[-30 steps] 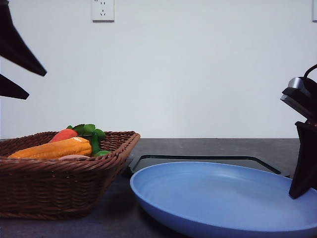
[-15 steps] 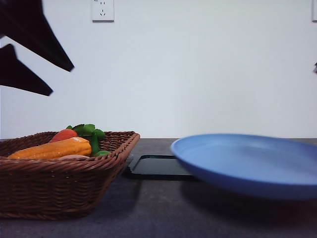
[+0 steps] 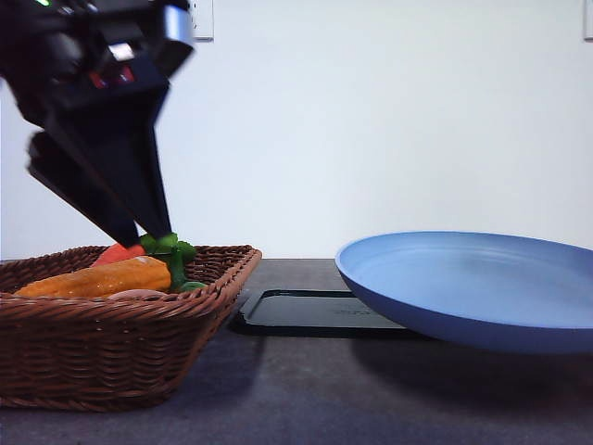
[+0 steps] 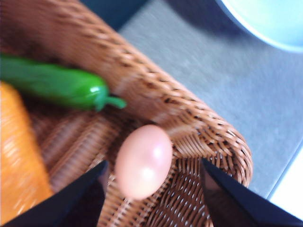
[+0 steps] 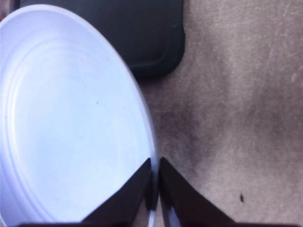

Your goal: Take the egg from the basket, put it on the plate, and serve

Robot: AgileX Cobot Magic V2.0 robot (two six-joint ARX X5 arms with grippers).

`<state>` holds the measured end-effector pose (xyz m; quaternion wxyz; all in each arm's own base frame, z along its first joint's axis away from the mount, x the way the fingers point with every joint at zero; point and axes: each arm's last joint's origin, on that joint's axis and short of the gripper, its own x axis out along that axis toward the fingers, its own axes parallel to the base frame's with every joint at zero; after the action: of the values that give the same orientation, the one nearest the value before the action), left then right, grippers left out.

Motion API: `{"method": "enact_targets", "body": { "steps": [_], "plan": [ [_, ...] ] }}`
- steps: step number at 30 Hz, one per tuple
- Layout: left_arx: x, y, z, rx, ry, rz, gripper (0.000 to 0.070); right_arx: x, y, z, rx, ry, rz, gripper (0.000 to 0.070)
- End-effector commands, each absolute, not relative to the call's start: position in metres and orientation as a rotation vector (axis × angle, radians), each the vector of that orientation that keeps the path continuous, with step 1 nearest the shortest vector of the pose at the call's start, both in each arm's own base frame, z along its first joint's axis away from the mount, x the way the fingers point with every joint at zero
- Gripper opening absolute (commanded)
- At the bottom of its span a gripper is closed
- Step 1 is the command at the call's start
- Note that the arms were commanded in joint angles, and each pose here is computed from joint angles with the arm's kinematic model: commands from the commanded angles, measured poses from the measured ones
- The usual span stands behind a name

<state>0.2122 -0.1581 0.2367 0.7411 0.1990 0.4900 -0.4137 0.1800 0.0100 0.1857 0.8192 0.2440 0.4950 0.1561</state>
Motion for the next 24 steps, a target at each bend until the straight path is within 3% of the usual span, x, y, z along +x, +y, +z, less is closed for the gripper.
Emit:
{"method": "enact_targets", "body": {
  "steps": [1,9,24],
  "plan": [
    [0.218,-0.166,0.235,0.48,1.067,-0.942,0.0395,0.182,0.01,0.187,0.508,1.042,0.349,0.0],
    [0.227,-0.174,0.214,0.514,1.149,-0.943,0.0395,0.182,0.01,0.187,0.502,1.04,0.352,0.0],
    [0.232,-0.178,0.202,0.553,1.166,-0.968,0.0393,0.182,0.01,0.187,0.497,1.039,0.355,0.0]
  ]
}}
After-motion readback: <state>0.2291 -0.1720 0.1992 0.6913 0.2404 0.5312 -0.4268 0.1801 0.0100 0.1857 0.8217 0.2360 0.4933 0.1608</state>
